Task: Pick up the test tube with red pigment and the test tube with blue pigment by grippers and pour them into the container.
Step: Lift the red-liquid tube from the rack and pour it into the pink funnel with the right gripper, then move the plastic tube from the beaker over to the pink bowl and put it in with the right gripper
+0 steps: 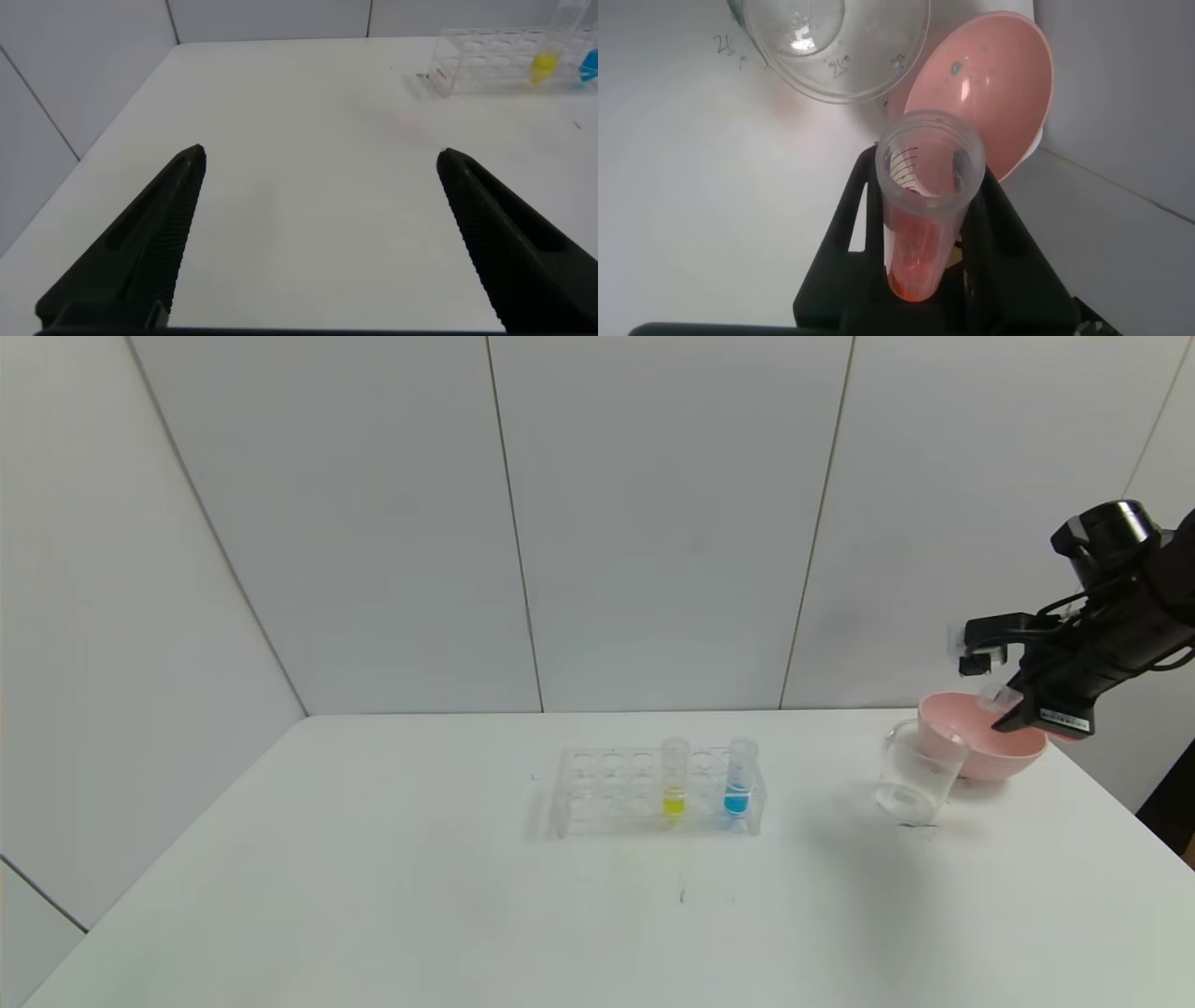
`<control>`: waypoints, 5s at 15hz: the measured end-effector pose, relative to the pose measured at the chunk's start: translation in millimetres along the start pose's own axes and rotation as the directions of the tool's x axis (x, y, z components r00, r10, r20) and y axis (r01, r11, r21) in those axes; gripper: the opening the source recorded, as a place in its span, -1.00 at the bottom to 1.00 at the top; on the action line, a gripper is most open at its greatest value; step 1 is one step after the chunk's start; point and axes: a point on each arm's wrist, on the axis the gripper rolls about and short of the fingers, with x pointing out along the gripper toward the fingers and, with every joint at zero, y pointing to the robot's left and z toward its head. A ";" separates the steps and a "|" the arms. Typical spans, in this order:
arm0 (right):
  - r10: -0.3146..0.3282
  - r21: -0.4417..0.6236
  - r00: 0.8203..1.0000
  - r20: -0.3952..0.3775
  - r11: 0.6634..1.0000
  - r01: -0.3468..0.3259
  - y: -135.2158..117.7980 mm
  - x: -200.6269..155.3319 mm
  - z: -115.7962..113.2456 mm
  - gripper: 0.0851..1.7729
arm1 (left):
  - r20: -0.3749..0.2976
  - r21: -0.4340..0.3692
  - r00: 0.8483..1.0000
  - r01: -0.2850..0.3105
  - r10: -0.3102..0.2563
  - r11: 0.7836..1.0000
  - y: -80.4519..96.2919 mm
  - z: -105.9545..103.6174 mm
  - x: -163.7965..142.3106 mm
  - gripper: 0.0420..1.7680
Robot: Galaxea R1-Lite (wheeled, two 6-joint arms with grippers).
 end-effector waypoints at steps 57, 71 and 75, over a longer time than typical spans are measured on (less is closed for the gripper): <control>-0.168 -0.350 0.984 -0.052 0.926 0.139 6.7 0.0 59.0 -0.47 | 0.000 0.000 1.000 0.000 0.000 1.000 0.0 0.0 0.0 1.00; -0.248 0.632 0.797 0.551 0.747 -0.205 -26.0 -89.0 0.9 -0.47 | 0.000 0.000 1.000 0.000 0.000 1.000 0.0 0.0 0.0 1.00; -0.465 0.792 0.704 0.536 0.565 -0.230 -23.8 -86.8 -2.8 -0.47 | 0.000 0.000 1.000 0.000 0.000 1.000 0.0 0.0 0.0 1.00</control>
